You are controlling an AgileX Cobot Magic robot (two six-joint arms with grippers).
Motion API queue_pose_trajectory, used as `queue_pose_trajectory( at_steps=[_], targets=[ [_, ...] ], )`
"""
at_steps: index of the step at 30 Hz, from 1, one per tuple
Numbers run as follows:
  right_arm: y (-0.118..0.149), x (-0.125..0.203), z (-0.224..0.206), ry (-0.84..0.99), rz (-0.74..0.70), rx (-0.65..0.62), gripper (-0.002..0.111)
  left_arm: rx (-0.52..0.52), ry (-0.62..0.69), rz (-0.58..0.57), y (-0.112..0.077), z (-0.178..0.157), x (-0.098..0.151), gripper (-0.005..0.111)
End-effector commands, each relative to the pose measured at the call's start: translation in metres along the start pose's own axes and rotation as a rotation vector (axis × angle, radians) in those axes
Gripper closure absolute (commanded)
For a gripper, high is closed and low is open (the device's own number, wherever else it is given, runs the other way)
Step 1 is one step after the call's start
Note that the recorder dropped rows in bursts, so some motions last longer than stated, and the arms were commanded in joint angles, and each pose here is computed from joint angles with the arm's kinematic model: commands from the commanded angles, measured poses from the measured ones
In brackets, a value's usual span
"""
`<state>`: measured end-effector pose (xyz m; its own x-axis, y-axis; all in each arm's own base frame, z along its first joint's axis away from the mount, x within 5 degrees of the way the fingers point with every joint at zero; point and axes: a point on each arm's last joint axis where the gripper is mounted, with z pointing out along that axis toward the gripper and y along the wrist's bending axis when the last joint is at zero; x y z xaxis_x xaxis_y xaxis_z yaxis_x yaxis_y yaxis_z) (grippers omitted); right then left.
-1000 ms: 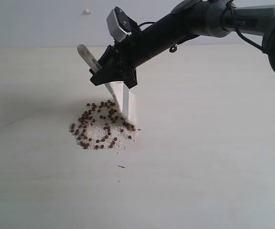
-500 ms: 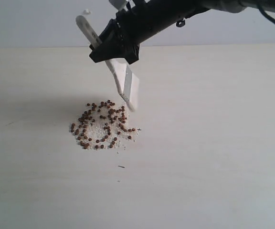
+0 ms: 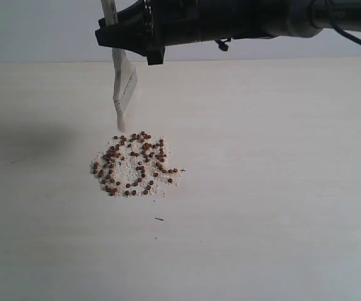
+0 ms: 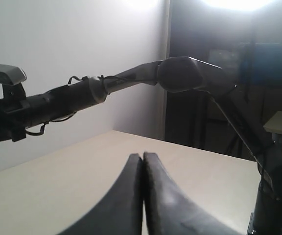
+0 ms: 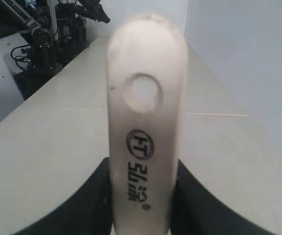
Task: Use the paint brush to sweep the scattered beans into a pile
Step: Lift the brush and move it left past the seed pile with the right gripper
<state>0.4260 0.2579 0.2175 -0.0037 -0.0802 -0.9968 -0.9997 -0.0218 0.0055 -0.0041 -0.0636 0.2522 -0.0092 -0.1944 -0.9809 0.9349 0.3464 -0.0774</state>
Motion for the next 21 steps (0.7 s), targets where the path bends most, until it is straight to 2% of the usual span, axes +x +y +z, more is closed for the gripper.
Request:
queue_pose_trajectory(
  at_steps=[1, 9, 15, 21],
  targets=[
    [0.004, 0.011, 0.014, -0.073, -0.022, 0.009, 0.108, -0.003, 0.005, -0.001, 0.001, 0.0, 0.002, 0.107],
    [0.019, 0.016, 0.04, -0.069, -0.041, -0.05, 0.108, -0.003, 0.005, -0.001, 0.001, 0.0, 0.002, 0.107],
    [0.023, 0.034, 0.051, -0.054, -0.009, -0.073, 0.108, -0.003, 0.005, -0.001, 0.001, 0.0, 0.002, 0.107],
    [0.019, 0.036, 0.063, -0.065, -0.034, -0.088, 0.108, -0.003, 0.005, -0.001, 0.001, 0.0, 0.002, 0.107]
  ],
)
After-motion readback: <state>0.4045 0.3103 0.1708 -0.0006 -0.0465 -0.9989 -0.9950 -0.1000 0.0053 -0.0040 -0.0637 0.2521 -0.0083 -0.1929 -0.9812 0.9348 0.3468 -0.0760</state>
